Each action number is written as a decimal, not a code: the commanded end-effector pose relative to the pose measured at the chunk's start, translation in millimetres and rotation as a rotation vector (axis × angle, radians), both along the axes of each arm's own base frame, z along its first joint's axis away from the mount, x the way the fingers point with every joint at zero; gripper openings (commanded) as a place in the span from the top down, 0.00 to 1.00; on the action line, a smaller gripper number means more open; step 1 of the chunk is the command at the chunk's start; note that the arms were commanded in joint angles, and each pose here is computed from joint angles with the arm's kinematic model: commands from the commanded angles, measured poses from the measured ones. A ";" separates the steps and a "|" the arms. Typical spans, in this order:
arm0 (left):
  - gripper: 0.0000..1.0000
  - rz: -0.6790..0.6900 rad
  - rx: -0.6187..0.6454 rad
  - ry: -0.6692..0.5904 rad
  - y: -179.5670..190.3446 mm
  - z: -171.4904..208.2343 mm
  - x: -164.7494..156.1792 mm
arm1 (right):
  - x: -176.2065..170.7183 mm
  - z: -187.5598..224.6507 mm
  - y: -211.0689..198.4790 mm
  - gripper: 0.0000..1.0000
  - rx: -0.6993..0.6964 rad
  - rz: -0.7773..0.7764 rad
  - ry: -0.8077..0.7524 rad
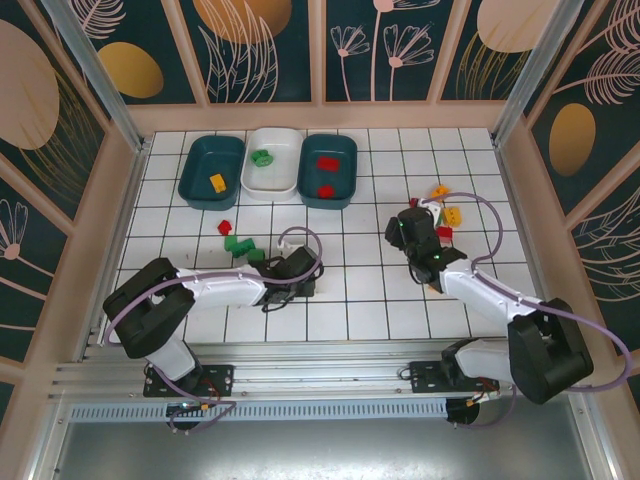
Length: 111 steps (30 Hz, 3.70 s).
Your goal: Sort the legos into containers by color
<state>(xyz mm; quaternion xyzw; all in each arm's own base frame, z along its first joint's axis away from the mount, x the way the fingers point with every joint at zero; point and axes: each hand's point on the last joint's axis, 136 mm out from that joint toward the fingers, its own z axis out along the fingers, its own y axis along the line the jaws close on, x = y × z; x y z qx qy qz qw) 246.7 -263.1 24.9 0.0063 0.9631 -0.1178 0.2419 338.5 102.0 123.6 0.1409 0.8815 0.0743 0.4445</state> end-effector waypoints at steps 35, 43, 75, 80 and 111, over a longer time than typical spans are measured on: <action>0.16 0.277 -0.091 -0.259 102.3 130.6 321.1 | 82.2 -44.9 -53.9 0.23 -0.012 -0.082 0.214; 0.03 0.233 -0.335 -0.289 93.6 146.5 244.0 | 84.8 -76.1 -33.8 0.25 -0.054 0.054 0.307; 0.01 0.408 -0.513 -0.336 155.0 121.0 60.8 | 129.4 20.5 155.8 0.65 0.005 0.371 0.049; 0.01 0.425 -0.527 -0.323 162.4 104.9 37.7 | 155.1 23.1 195.8 0.65 0.025 0.411 0.033; 0.01 0.061 -0.616 -0.309 74.6 136.7 51.1 | 171.5 -56.5 -110.0 0.14 -0.095 -0.321 0.270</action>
